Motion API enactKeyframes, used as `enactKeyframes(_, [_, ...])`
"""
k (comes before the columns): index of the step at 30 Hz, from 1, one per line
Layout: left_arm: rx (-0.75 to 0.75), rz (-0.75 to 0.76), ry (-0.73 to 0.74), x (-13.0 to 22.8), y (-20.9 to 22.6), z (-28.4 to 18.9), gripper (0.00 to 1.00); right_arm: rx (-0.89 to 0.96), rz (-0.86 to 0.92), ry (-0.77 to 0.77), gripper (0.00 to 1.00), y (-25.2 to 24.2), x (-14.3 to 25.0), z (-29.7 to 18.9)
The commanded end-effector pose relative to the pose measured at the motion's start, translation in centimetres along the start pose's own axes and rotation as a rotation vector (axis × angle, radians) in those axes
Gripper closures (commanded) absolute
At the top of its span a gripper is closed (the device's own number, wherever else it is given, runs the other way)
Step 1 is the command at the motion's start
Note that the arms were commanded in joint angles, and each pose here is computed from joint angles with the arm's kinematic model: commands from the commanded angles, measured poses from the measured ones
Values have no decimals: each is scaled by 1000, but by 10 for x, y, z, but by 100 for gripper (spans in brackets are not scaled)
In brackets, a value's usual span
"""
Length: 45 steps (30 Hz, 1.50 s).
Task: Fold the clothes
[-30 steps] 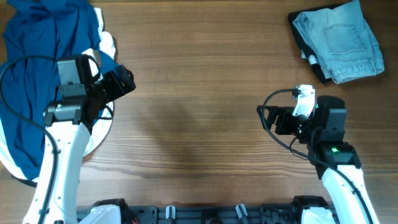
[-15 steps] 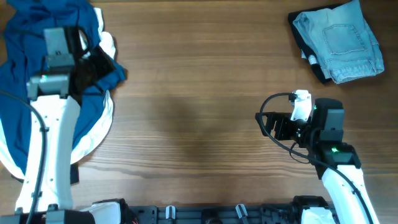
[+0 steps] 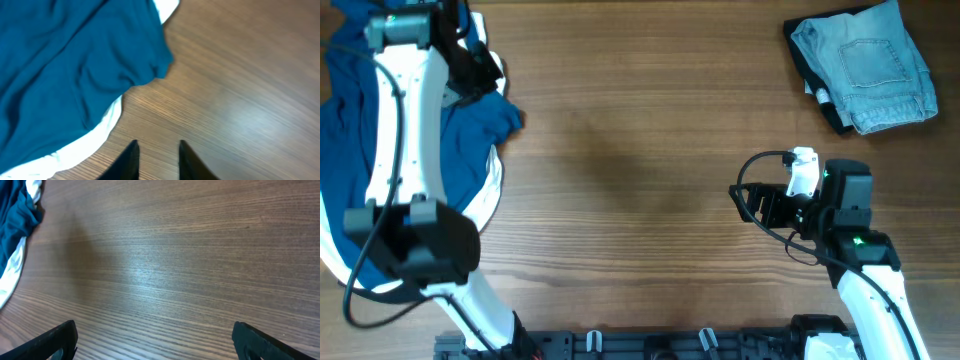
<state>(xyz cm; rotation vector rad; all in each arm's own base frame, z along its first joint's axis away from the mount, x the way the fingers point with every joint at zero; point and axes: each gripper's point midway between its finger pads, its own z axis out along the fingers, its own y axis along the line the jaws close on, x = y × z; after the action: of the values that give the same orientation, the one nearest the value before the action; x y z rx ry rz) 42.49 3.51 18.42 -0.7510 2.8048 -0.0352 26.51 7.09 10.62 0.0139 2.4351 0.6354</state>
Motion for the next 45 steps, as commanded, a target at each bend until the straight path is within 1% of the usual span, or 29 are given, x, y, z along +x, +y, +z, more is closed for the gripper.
enactKeyframes(1, [-58,-36,2,-11,16,7,78,-30,-31,-4,0,8,-6,-2])
enactKeyframes(5, [-105,-91,102,-4,39,31,67,-30,-30,-5,0,8,-6,-2])
enactKeyframes(8, [-121,-99,187,5,44,55,65,-30,-30,-4,0,8,-6,-2])
enactKeyframes(9, [-123,-93,203,6,42,63,62,-30,-31,-4,0,8,-6,-2])
enactKeyframes(10, [-120,-70,214,8,36,70,57,-30,-30,-4,0,8,-6,-2])
enactKeyframes(11, [-113,-39,218,10,28,74,45,-30,-30,-4,0,8,-6,-2])
enactKeyframes(12, [-110,-14,215,11,20,78,37,-30,-30,-4,0,8,-6,-2])
enactKeyframes(13, [-101,15,201,12,9,79,34,-30,-30,-3,0,8,-6,-2])
enactKeyframes(15, [-96,75,163,12,-12,81,32,-30,-30,-4,0,8,-6,-2])
enactKeyframes(16, [-111,100,145,13,-18,81,34,-30,-30,-2,0,8,-5,-2])
enactKeyframes(18, [-125,105,152,20,-26,85,51,-29,-26,3,0,8,-4,-2])
enactKeyframes(19, [-134,90,166,23,-25,89,52,-29,-25,6,0,8,-3,-2])
enactKeyframes(21, [-153,68,197,26,-19,98,49,-28,-26,11,0,7,-2,-2])
enactKeyframes(24, [-190,54,260,33,-6,113,48,-38,-41,23,0,9,1,-2])
enactKeyframes(26, [-200,47,280,34,0,121,44,-53,-41,25,0,11,1,-3])
enactKeyframes(29, [-196,52,274,32,-1,125,44,-53,-41,26,0,11,2,-3])
enactKeyframes(32, [-193,42,266,27,1,130,40,-61,-39,29,0,13,2,-3])
enactKeyframes(35, [-204,28,284,28,8,139,34,-67,-32,43,0,14,6,-3])
enactKeyframes(36, [-207,20,290,27,11,141,33,-66,-31,47,0,13,7,-3])
enactKeyframes(38, [-213,2,299,25,19,144,34,-66,-29,50,0,13,8,-3])
enactKeyframes(40, [-215,-19,301,22,27,146,44,-66,-28,51,0,13,8,-3])
enactKeyframes(42, [-214,-39,298,18,35,146,44,-69,-26,54,0,14,9,-3])
enactKeyframes(43, [-215,-46,299,17,38,146,42,-72,-26,55,0,14,9,-3])
enactKeyframes(45, [-217,-58,300,15,43,147,32,-72,-27,54,0,15,9,-3])
